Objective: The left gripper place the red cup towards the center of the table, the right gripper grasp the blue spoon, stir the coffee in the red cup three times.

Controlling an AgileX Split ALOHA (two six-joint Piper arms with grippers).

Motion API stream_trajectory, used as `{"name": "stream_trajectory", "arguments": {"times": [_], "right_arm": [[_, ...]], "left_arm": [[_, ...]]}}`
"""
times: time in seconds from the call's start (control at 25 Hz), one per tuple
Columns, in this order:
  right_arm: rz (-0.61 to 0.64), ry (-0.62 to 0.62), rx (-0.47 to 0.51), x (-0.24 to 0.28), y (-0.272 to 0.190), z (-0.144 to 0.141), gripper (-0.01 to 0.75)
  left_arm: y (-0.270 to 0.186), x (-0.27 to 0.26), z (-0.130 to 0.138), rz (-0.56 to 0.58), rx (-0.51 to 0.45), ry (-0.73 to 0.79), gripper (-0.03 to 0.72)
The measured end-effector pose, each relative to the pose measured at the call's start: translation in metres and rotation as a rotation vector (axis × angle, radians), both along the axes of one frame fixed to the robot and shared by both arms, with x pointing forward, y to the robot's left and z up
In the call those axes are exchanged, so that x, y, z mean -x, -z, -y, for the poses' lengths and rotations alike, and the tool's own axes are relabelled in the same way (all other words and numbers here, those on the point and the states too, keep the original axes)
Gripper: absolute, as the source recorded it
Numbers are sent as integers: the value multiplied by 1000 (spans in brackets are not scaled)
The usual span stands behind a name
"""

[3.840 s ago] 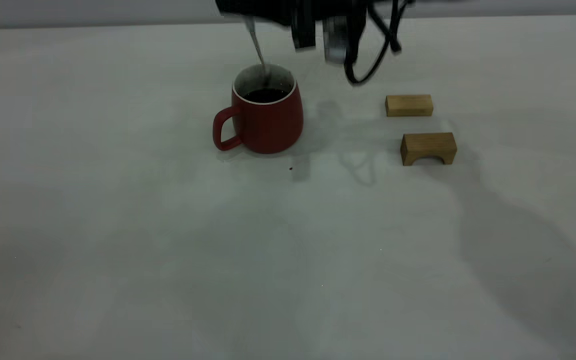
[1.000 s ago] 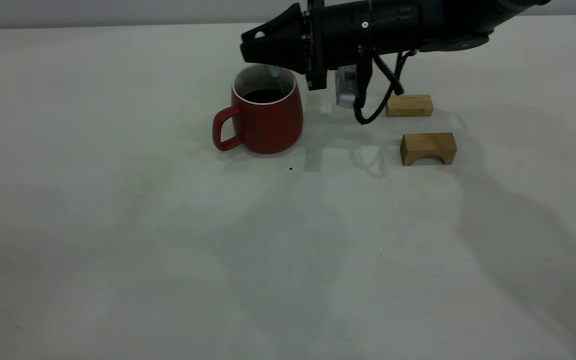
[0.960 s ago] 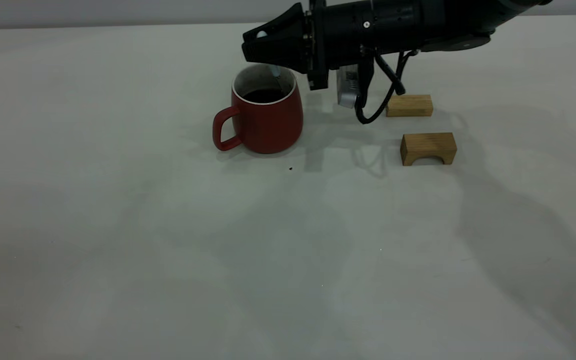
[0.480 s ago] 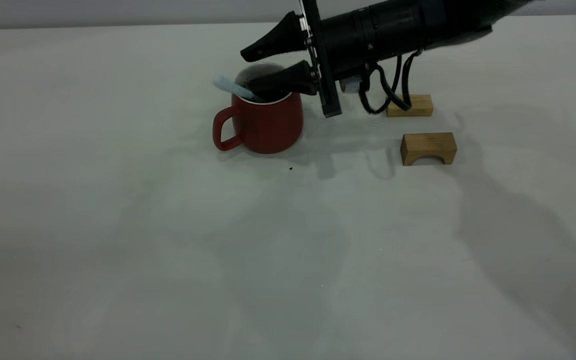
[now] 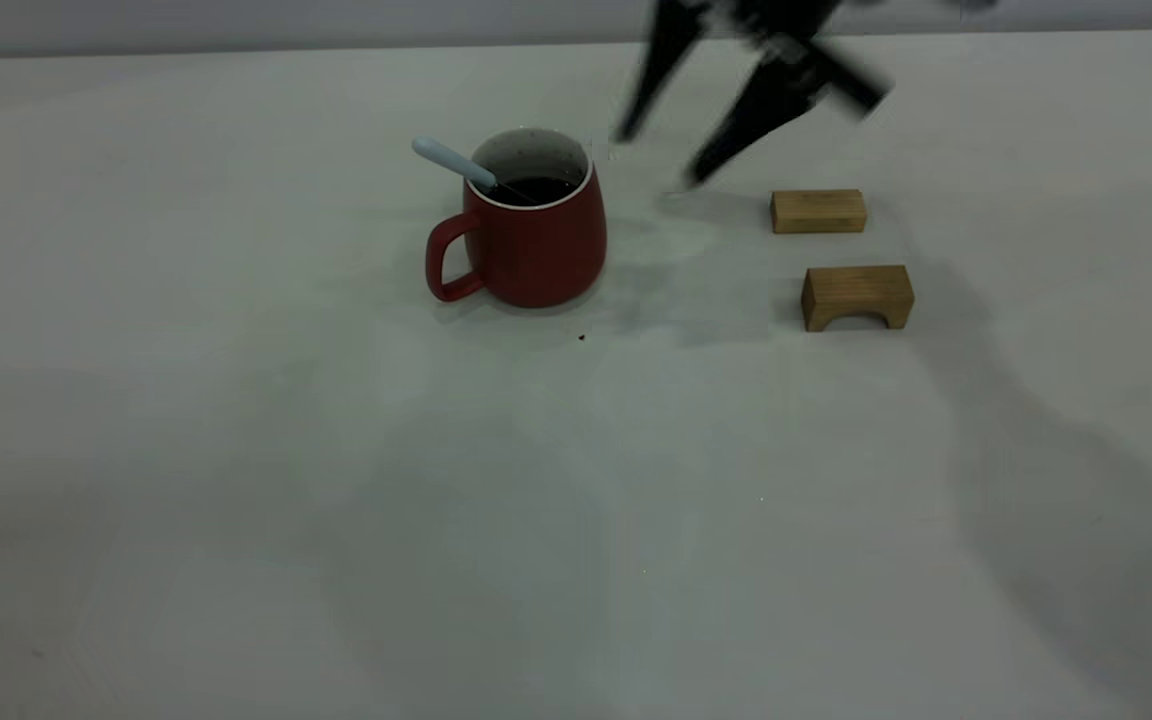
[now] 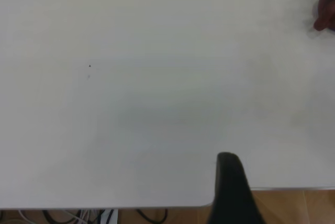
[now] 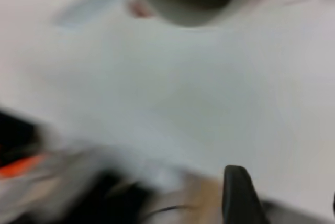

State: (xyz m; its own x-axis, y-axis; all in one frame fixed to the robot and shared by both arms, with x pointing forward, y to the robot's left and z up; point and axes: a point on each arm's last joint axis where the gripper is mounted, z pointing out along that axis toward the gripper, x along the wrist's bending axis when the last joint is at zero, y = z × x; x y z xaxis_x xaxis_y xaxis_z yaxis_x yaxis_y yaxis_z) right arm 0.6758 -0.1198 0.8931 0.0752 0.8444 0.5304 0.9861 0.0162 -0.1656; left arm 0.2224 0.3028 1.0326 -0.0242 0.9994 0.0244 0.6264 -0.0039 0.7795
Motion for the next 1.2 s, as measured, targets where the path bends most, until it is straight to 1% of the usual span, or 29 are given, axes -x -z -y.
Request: {"name": "stream_trajectory", "arguments": {"times": [0.08,0.16,0.32,0.4,0.48,0.64,0.76,0.88,1.12,1.2], "right_arm": [[104,-72,124,1,-27,12,430],[197,-108,203,3,-57,21,407],[405,-162,289,17,-133,37,366],[507,-202,336,32,-170,47,344],[596,-213,385,53,-207,58,324],[700,-196,444,103,-255,79,281],[734,-185,446,142,-273,91,251],[748,-178,438,178,-278,101,235],[742,-180,438,258,-258,124,235],[763,-172,423,288,-251,132,235]], "left_arm": [[0,0,0,0,0,0,551],[0,0,0,0,0,0,551],[0,0,0,0,0,0,551],[0,0,0,0,0,0,551],[0,0,0,0,0,0,551],[0,0,0,0,0,0,551],[0,0,0,0,0,0,551],[0,0,0,0,0,0,551],[0,0,0,0,0,0,551],[0,0,0,0,0,0,551]]}}
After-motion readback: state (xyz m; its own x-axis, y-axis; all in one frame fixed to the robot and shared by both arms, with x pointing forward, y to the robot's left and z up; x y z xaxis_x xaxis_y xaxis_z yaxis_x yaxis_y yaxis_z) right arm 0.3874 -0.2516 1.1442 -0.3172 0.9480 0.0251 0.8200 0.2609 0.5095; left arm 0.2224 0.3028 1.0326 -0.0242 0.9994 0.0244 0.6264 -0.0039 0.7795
